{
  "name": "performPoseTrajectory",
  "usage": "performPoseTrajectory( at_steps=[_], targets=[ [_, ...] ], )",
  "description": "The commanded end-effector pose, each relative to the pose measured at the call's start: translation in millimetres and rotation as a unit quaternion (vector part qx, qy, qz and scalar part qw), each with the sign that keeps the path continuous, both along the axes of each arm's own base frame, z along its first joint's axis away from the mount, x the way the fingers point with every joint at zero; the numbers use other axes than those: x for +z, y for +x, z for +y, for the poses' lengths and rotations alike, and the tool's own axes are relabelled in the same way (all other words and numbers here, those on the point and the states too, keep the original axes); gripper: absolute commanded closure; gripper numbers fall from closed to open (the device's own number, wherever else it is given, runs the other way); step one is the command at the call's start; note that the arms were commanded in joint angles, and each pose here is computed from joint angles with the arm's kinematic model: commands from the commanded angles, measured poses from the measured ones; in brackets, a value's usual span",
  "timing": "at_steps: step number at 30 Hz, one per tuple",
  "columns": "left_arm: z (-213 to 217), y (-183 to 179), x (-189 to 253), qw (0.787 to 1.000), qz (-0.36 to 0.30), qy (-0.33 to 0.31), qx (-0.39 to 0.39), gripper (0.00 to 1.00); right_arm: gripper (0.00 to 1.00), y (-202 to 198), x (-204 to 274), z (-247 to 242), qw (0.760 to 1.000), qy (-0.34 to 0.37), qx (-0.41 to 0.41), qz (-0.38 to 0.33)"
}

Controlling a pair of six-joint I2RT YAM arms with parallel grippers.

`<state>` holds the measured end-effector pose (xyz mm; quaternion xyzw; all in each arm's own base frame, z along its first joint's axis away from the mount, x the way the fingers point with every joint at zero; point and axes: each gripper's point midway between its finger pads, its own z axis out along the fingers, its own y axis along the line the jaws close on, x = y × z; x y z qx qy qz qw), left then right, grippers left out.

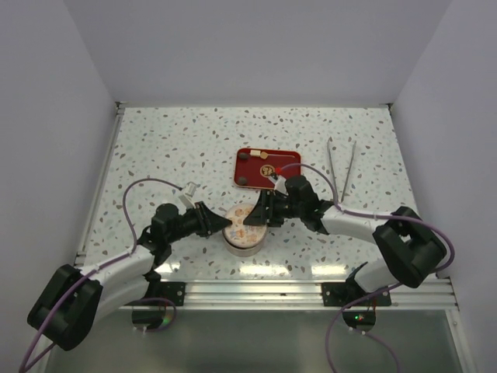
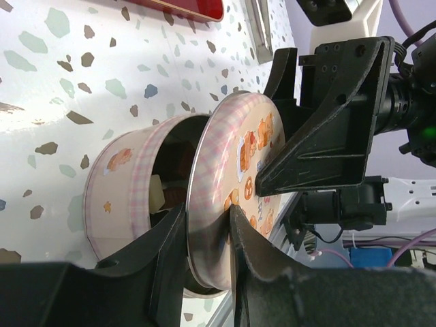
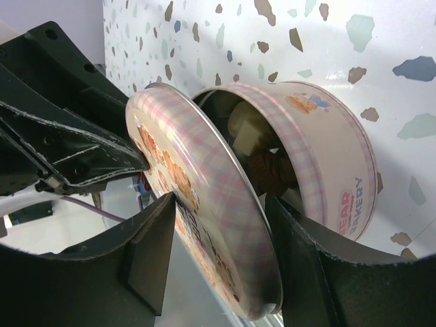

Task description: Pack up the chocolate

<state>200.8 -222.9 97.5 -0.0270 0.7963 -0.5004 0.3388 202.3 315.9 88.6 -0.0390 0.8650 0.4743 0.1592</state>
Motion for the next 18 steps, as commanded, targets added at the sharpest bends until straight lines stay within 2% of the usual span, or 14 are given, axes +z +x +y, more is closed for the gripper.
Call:
performPoseTrajectory(
  at_steps=[1,10,18],
  targets=[
    [9.4,13.6,-9.0,0.998,-0.021,0.053,0.023,0.71,0.43,4.2,-8.6,0.0,1.0,-0.025,-0.001,-0.003],
    [4.5,8.6,-6.8,0.999,0.016,0.045,0.01,0.73,0.43,-0.9,-21.7,-1.3,0.999,-0.044,0.004,0.019],
    [7.0,-0.6,-11.0,0.998,0.039,0.056,0.006,0.75,0.43,-8.6,-11.9,-2.3,0.999,-0.04,0.011,0.034]
  ],
)
